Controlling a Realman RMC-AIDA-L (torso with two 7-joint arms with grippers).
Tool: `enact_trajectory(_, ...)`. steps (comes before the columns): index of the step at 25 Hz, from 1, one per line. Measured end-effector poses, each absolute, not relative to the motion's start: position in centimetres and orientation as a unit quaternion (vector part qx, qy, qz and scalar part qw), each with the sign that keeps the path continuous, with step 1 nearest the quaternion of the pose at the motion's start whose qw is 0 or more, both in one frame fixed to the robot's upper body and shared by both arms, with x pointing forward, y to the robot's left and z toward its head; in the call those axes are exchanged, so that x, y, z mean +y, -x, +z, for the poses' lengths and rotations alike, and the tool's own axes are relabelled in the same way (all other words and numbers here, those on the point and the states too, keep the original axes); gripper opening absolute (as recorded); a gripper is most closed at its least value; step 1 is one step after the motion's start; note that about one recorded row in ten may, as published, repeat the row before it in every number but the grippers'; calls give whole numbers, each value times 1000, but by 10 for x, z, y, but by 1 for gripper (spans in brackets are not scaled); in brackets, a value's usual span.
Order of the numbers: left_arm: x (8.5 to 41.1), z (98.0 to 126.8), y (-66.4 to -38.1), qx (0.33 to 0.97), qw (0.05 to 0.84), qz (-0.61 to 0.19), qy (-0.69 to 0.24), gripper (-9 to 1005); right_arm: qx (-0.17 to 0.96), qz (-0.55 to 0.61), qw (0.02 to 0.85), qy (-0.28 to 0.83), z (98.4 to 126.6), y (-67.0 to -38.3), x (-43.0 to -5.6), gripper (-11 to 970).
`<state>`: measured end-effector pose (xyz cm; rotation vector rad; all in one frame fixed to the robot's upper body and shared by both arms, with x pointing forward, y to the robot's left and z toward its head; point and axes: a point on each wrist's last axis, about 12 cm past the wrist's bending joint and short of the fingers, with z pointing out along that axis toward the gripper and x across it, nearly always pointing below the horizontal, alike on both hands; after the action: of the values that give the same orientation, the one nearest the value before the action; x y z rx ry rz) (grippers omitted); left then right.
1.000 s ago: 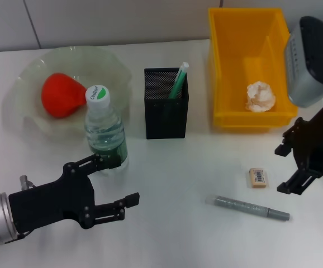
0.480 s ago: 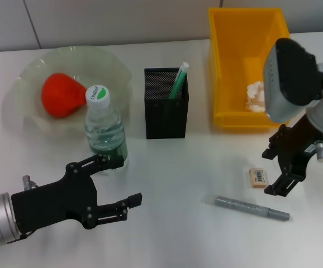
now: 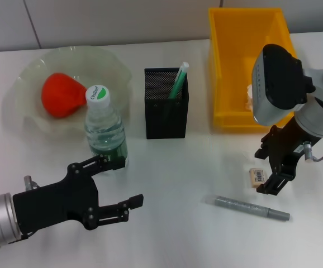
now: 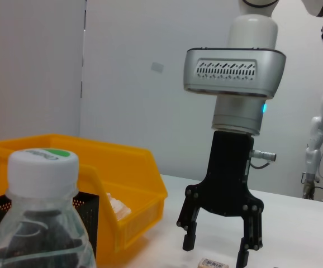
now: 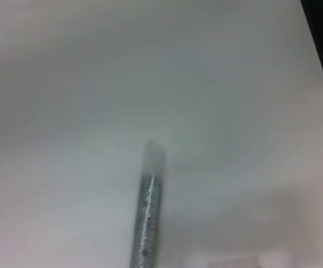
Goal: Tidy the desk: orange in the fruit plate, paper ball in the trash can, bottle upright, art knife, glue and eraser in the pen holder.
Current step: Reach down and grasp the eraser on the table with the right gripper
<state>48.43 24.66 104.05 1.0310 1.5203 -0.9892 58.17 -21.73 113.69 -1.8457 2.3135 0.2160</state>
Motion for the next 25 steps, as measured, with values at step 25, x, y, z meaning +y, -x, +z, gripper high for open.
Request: enact_trajectory(25,247,1040,-482,628,502,-413,-428,847,780,70,79,617,1128,-584,-209,541)
